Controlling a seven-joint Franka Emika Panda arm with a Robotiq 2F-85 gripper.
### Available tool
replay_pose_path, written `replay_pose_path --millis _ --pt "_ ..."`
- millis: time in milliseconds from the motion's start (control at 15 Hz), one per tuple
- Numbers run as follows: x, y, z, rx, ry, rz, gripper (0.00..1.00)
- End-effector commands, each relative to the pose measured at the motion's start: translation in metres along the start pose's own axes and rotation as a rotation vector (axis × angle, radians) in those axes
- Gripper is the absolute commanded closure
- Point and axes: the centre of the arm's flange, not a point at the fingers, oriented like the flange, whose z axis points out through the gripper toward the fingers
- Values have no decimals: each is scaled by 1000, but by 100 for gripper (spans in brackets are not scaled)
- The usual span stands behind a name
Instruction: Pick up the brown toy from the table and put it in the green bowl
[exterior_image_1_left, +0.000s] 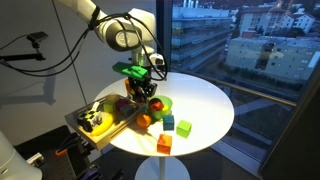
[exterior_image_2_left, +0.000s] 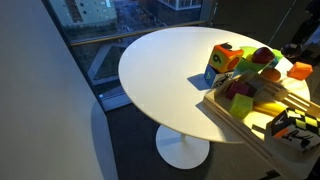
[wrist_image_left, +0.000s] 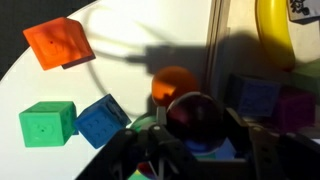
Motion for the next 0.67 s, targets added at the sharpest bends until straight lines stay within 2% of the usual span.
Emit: replay_pose_path --millis 0,267,600 --pt "24 -4 -25 28 19 50 66" --pt "44 -4 -45 38 55 73 66" --pt "66 -10 -43 21 78 75 66"
